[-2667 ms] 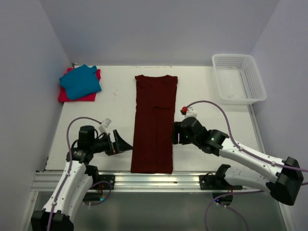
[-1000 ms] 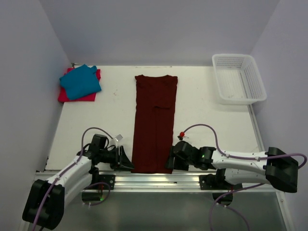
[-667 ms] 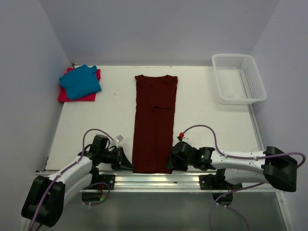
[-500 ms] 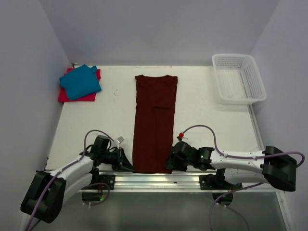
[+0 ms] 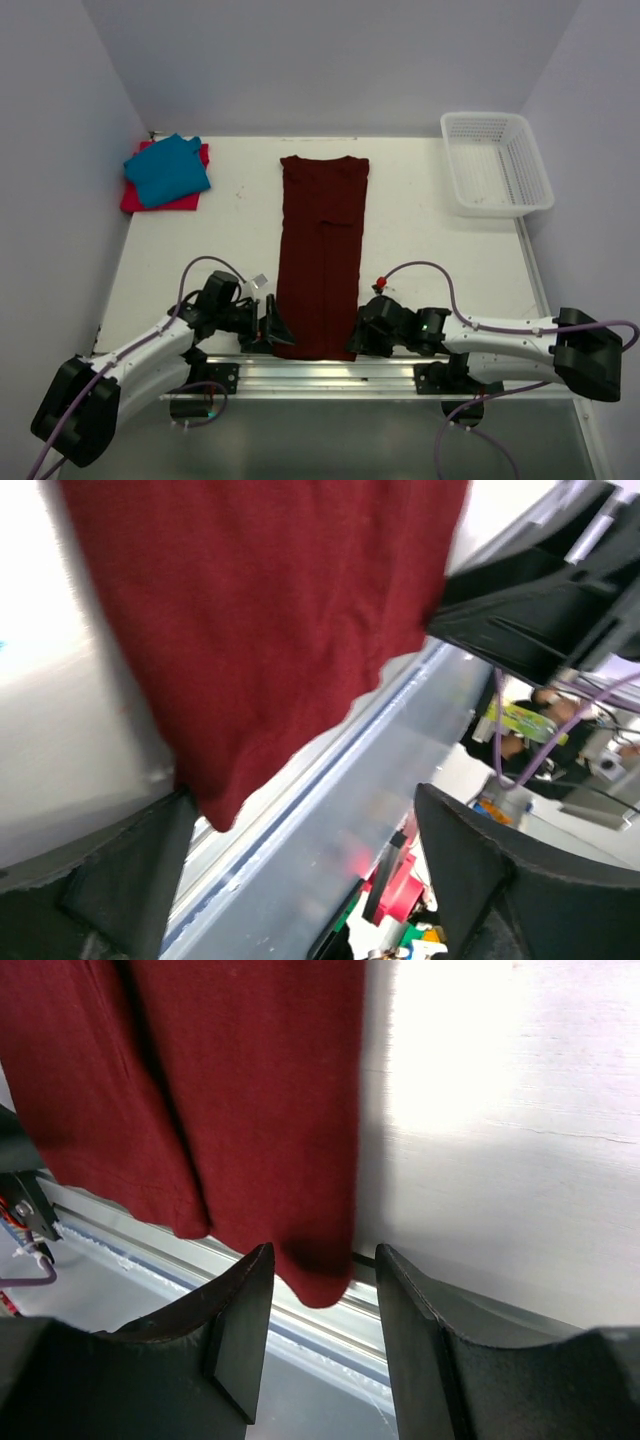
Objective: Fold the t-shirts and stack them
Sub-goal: Grab the bottom of the folded rectangular tshirt with both arms
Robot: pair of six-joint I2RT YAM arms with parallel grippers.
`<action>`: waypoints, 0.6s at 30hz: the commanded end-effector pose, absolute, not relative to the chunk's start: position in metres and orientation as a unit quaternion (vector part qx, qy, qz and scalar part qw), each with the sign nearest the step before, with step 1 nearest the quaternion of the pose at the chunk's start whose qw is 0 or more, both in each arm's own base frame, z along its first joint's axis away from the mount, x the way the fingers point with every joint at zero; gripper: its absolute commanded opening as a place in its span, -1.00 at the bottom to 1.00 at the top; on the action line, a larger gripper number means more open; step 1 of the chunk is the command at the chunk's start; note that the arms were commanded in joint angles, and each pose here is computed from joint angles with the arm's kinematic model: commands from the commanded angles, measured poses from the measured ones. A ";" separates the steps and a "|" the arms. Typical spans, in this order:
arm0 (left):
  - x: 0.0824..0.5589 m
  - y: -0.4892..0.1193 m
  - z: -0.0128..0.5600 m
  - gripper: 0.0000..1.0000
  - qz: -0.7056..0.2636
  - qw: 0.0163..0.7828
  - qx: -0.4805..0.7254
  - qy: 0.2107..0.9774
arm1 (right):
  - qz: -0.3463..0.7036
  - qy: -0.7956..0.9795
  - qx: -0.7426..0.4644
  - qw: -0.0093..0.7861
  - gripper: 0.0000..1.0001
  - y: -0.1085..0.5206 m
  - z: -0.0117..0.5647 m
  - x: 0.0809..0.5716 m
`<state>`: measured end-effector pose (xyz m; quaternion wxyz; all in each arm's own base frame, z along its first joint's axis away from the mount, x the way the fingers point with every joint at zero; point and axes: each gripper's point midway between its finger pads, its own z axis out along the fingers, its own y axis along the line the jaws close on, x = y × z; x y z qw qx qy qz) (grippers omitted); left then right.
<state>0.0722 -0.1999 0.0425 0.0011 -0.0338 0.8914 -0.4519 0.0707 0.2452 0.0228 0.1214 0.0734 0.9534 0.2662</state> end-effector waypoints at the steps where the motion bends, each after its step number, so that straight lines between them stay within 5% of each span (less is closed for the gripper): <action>1: 0.071 -0.181 0.022 0.85 -0.377 0.006 -0.041 0.925 | 0.250 0.956 0.083 0.127 -0.02 0.235 0.018 0.070; 6: 0.071 -0.178 0.020 0.58 -0.368 0.007 -0.032 0.929 | 0.250 0.956 0.085 0.129 -0.03 0.233 0.018 0.070; 13: 0.059 -0.178 0.008 -0.33 -0.377 -0.020 -0.039 0.925 | 0.253 0.955 0.087 0.127 -0.07 0.234 0.017 0.070; 18: 0.058 -0.179 0.004 -0.52 -0.380 -0.022 -0.039 0.924 | 0.258 0.954 0.087 0.122 -0.07 0.237 0.016 0.069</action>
